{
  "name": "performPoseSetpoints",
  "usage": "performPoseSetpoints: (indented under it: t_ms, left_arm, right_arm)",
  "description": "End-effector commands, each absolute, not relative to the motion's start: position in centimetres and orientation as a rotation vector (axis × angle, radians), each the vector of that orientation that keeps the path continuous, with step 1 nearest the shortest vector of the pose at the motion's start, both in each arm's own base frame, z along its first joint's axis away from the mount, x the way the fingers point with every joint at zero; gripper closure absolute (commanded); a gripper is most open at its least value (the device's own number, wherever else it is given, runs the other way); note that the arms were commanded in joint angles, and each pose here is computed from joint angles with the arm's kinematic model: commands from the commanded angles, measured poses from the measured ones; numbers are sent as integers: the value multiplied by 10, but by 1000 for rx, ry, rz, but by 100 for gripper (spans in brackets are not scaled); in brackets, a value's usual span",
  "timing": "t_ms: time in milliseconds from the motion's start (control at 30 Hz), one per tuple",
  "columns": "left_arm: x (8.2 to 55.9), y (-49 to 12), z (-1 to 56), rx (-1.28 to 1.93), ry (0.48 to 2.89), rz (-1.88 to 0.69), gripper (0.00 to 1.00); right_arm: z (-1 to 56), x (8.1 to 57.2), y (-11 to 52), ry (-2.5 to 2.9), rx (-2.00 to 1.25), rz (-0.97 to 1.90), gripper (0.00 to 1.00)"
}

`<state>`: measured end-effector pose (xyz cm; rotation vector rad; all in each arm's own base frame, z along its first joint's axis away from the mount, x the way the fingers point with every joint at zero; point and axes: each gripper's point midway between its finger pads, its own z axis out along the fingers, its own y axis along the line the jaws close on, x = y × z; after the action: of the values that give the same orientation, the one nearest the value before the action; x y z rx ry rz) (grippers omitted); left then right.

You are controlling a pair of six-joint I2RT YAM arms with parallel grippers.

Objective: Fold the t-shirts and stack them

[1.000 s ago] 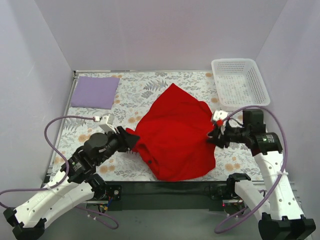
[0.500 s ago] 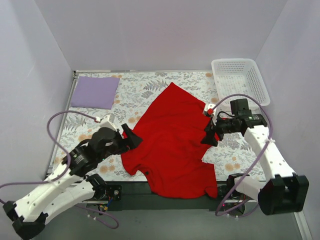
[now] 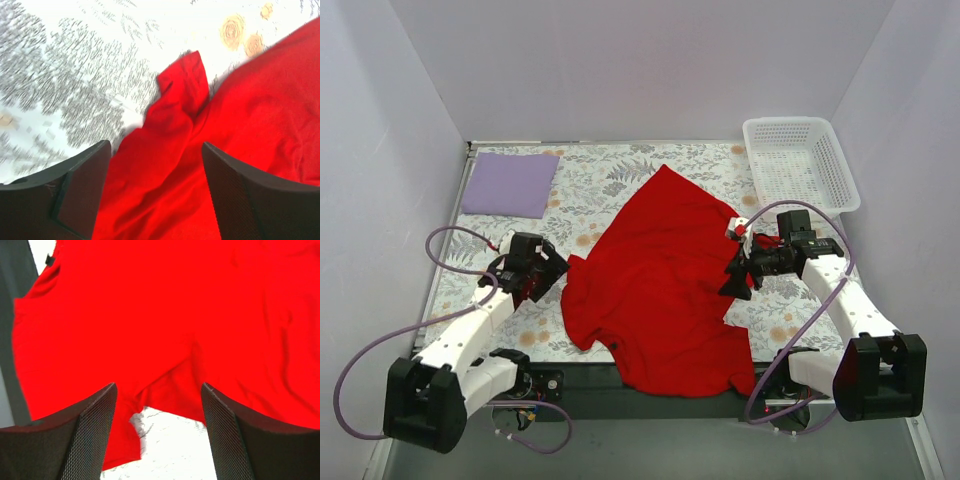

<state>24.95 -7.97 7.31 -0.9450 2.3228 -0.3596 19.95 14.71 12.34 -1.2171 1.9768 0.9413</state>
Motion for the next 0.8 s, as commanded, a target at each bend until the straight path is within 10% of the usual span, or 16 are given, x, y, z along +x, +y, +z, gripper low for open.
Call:
performPoseSetpoints:
  t_ms: [0, 367, 567, 767]
  left_arm:
    - [283, -88, 82, -893, 2298, -489, 30]
    - [305, -96, 38, -825, 2492, -523, 52]
    - [311, -101, 31, -736, 2555, -528, 100]
    - [343, -79, 86, -627, 2399, -390, 100]
  right_arm:
    - [127, 209, 149, 1903, -1201, 948, 26]
    - [130, 209, 146, 1866, -1185, 941, 26]
    - [131, 209, 145, 1859, -1183, 940, 26]
    - [133, 208, 144, 1846, -1182, 932, 26]
